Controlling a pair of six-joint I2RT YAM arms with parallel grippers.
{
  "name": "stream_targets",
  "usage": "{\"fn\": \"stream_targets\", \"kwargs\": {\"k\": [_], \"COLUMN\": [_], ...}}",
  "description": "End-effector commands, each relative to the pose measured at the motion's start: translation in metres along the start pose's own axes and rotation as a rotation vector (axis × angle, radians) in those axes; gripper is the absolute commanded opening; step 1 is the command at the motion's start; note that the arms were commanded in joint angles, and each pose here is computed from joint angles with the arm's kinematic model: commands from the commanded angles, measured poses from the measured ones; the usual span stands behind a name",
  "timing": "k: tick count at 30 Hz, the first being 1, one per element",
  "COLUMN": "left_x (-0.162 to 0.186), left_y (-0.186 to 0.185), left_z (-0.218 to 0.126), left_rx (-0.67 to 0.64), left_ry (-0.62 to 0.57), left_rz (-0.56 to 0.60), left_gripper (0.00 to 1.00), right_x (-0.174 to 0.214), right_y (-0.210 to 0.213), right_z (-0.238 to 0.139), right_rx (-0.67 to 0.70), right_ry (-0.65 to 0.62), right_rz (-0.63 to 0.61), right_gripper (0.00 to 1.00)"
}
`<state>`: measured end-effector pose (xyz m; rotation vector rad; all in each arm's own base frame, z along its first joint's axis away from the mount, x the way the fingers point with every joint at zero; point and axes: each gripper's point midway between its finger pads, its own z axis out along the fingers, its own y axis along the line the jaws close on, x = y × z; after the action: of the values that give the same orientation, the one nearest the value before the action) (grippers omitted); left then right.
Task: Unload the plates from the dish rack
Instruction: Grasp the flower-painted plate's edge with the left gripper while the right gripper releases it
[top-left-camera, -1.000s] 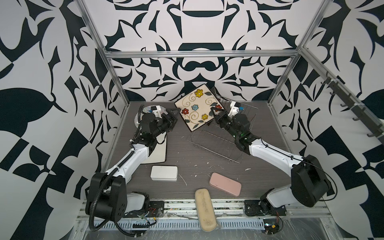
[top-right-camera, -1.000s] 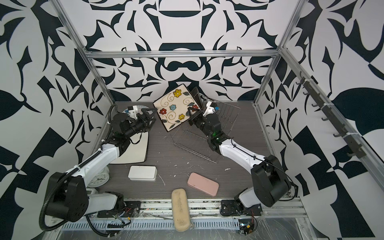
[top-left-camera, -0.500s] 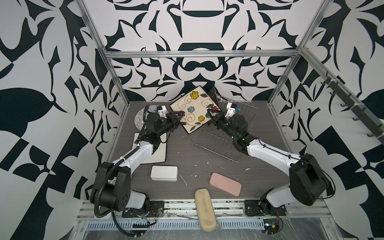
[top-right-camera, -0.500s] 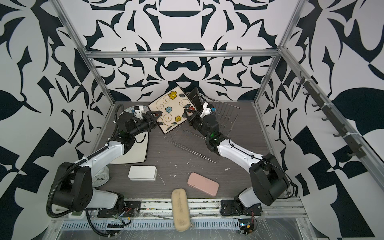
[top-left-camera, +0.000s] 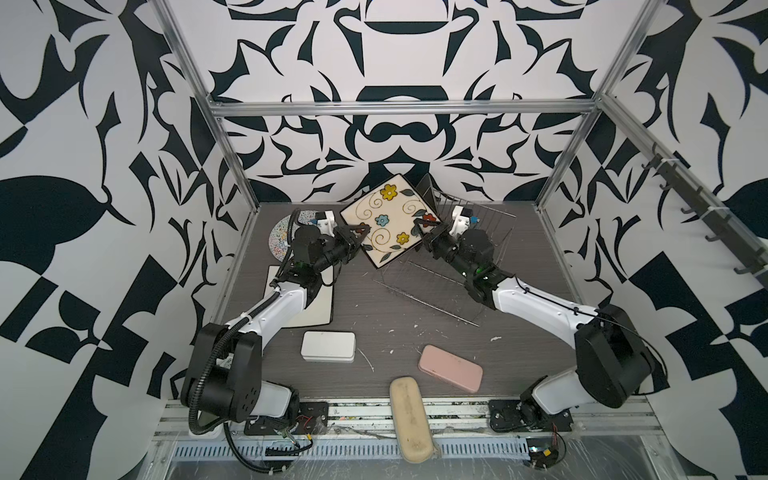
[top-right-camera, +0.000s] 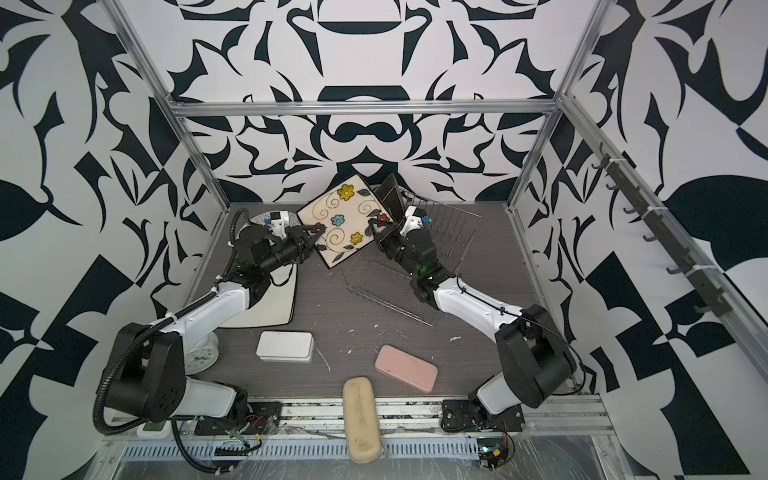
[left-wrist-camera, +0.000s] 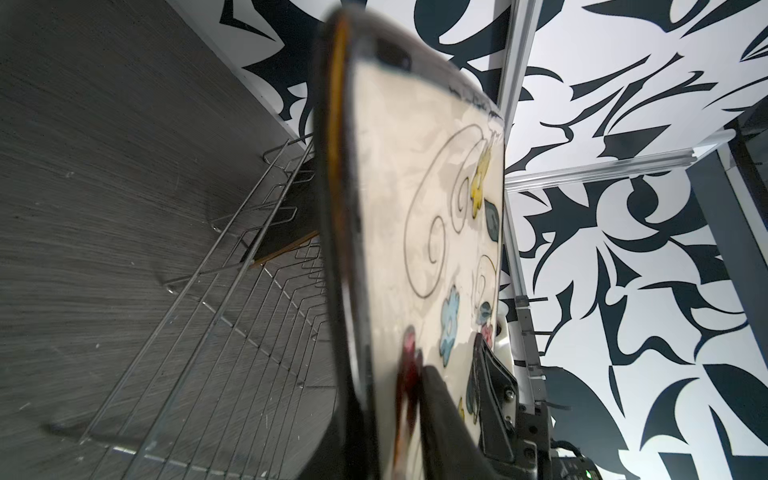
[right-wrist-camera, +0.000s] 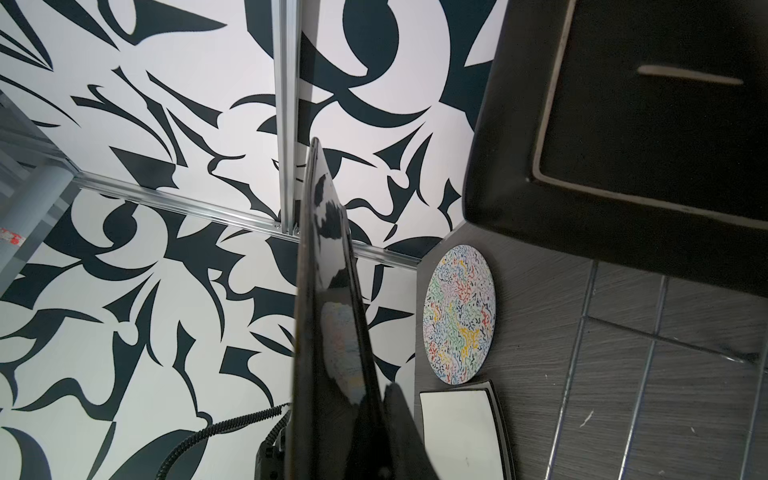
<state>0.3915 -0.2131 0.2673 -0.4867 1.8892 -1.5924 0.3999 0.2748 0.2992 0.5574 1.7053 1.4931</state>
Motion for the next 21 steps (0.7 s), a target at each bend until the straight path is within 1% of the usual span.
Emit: {"fn": "stream_targets", "kwargs": {"k": [1, 3, 5, 8, 9, 12, 14, 15, 17, 18, 21], "left_x": [0.001, 0.000, 0.000, 0.000, 0.000, -0.001, -0.003, -0.005, -0.010, -0.012, -0.018], "left_y": [-0.013, -0.012, -0.011, -0.011, -0.012, -0.013, -0.017, -0.018, -0.021, -0.022, -0.026], "left_z": [-0.002, -0.003, -0.004, -0.004, -0.004, -0.005, -0.007, -0.008, -0.012, -0.013, -0.018], "left_rx": [0.045, 0.046, 0.047, 0.048, 0.050, 0.059, 0.073, 0.081, 0.100, 0.109, 0.128], "left_ry": [-0.002, -0.011, -0.018, -0.016, -0.016, -0.019, -0.029, -0.033, -0.042, -0.045, -0.056], "left_rz": [0.032, 0.033, 0.031, 0.029, 0.027, 0.021, 0.017, 0.011, -0.006, -0.011, -0.023], "left_gripper": [0.17, 0.11, 0.01, 0.00, 0.00, 0.00, 0.00, 0.00, 0.00, 0.00, 0.00], "right_x": [-0.030, -0.028, -0.026, -0.024, -0.023, -0.026, -0.030, -0.031, -0.033, -0.034, -0.036], "right_y": [0.136, 0.132, 0.127, 0.126, 0.126, 0.122, 0.120, 0.118, 0.117, 0.116, 0.115], "right_z": [-0.025, -0.024, -0.022, -0.023, -0.023, -0.024, -0.025, -0.025, -0.026, -0.026, -0.028], "right_rx": [-0.422, -0.404, -0.378, -0.360, -0.354, -0.323, -0.314, -0.312, -0.309, -0.306, -0.304], "right_ry": [-0.078, -0.070, -0.059, -0.046, -0.042, -0.049, -0.058, -0.060, -0.063, -0.065, -0.070], "right_rz": [0.006, -0.002, -0.011, -0.030, -0.036, -0.039, -0.036, -0.033, -0.028, -0.028, -0.026], "right_gripper": [0.00, 0.00, 0.00, 0.00, 0.02, 0.19, 0.40, 0.45, 0.54, 0.56, 0.60]}}
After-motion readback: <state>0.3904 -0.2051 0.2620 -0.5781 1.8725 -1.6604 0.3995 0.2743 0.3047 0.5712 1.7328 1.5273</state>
